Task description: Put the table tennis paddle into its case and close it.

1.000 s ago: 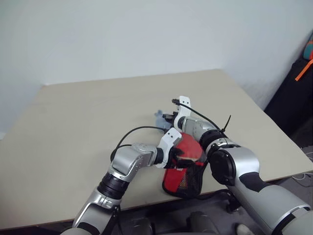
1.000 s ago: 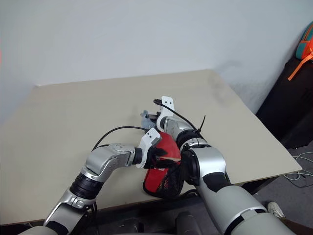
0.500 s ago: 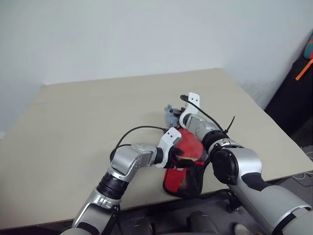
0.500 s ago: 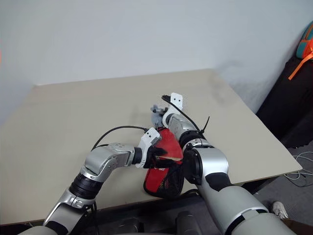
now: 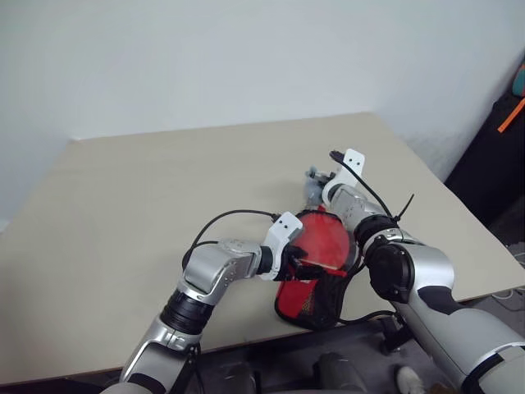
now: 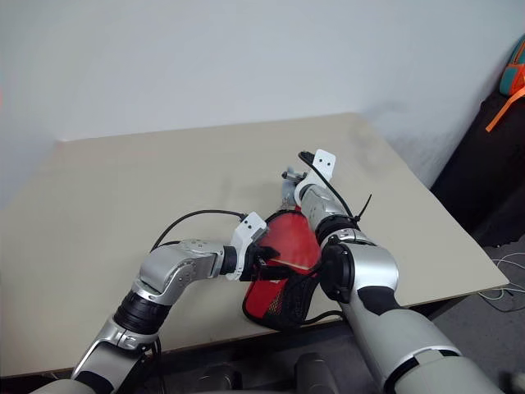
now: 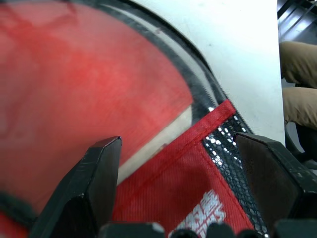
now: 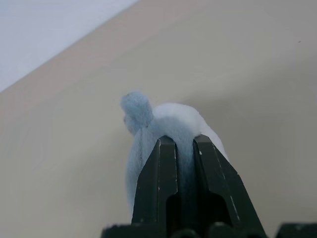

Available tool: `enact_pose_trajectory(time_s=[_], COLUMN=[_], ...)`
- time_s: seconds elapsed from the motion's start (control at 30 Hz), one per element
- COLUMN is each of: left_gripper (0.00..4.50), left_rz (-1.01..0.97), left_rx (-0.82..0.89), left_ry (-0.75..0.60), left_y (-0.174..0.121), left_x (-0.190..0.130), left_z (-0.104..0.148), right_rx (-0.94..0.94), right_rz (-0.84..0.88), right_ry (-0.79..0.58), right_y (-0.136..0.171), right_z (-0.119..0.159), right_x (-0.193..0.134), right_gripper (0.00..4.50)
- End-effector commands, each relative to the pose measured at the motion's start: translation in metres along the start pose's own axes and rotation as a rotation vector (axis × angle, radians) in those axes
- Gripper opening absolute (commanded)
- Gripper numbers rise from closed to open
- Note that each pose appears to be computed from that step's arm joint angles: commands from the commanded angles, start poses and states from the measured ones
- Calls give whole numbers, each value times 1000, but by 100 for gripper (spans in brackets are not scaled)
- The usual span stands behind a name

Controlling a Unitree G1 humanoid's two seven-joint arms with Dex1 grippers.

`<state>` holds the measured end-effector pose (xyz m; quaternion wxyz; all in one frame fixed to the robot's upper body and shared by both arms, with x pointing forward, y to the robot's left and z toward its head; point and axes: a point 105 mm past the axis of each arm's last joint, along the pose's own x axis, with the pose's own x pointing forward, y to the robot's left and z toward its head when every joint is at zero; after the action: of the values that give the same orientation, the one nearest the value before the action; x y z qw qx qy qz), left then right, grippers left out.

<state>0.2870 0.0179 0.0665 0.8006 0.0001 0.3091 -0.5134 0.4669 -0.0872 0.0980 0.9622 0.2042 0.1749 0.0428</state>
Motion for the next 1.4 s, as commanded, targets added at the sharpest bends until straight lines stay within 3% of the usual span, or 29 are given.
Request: enact_pose_trajectory(time_s=[0.03,0.53,0.87,1.1,1.4], left_gripper=[387,387,387,387,387], left_rz=[44,21,-15,-41,-64], left_rx=[-36,-49,-24,-26,48], left_ry=[20,34,59,69,60], left_y=[9,4,3,2,1], left_x=[-4,1,5,7,13], left_z=[-8,-12,-12,-12,-4], right_rx=[-44,-70,-60,-64,-59], right_rz=[-48,-151,-272,-332,-320], right_ry=[-125,-131,-157,-85,-19], right_y=[-17,-82,-151,-187,-181], right_z=[43,59,71,46,21], right_x=[-4,-16,-43,-77,-96], right_gripper=[2,2,2,2,2])
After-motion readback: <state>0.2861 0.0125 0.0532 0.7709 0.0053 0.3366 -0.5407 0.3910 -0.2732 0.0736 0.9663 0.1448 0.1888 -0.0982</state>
